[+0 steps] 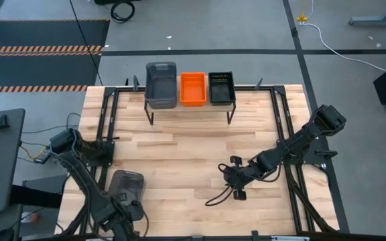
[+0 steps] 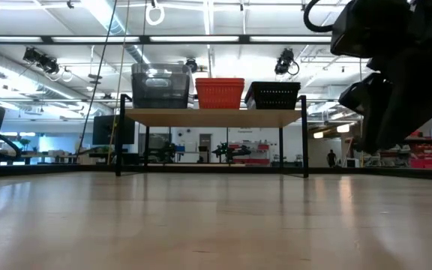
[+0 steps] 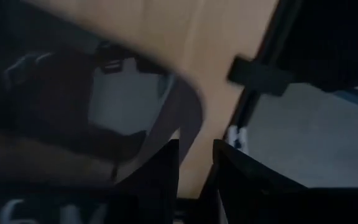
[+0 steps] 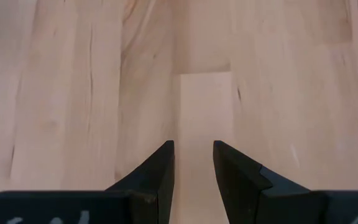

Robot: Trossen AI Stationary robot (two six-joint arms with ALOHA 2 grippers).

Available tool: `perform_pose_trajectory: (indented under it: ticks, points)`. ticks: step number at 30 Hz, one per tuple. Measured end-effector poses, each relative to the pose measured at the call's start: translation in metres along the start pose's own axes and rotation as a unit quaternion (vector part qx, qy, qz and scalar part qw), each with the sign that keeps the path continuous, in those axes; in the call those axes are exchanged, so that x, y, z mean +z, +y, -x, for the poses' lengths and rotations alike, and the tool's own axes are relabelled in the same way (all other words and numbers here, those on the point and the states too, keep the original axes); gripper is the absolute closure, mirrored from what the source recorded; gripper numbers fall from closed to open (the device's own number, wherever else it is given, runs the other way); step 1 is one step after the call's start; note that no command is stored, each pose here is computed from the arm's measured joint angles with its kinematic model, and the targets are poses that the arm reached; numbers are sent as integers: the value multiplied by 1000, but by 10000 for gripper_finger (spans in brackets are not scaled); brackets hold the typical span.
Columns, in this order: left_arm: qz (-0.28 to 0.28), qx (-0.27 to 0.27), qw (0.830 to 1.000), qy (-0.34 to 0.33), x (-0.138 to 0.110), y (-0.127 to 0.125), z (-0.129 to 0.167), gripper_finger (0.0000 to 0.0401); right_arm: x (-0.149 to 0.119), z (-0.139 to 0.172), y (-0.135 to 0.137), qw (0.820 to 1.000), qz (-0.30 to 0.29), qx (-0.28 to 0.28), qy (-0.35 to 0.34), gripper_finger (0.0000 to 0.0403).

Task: Stack baskets on shelf by color
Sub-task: Stack the black bin on top of the black bin on the shelf

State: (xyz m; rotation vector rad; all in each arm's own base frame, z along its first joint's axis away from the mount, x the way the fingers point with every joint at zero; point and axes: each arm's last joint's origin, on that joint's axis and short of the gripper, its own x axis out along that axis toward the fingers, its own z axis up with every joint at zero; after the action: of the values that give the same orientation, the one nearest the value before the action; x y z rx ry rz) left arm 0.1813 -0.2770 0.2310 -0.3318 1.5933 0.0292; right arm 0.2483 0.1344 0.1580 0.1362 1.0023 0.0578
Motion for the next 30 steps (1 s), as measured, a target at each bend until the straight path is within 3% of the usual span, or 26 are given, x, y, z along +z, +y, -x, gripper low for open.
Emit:
perform_pose_trajectory:
  ticks: [5, 11, 17, 21, 25, 30]
  points:
    - [0, 31, 1000, -1, -17, 0, -2, 282, -4, 2, 7, 1000, 12, -6, -6, 286]
    - [-29, 58, 997, -32, -28, 1, -5, 232, -4, 2, 8, 1000, 10, -6, -10, 286]
    - [-33, 102, 994, 15, -39, 19, -28, 186, -4, 2, 10, 1000, -24, -5, -18, 286]
    - [-43, 115, 992, 39, -41, 28, -38, 177, -5, 3, 13, 999, -33, 0, -18, 286]
    - [-93, 123, 988, 26, -36, 31, -40, 206, -4, 3, 14, 999, -41, 3, -22, 286]
    - [-122, 126, 984, 19, -21, 35, -38, 300, -3, 3, 14, 998, -53, -2, -33, 286]
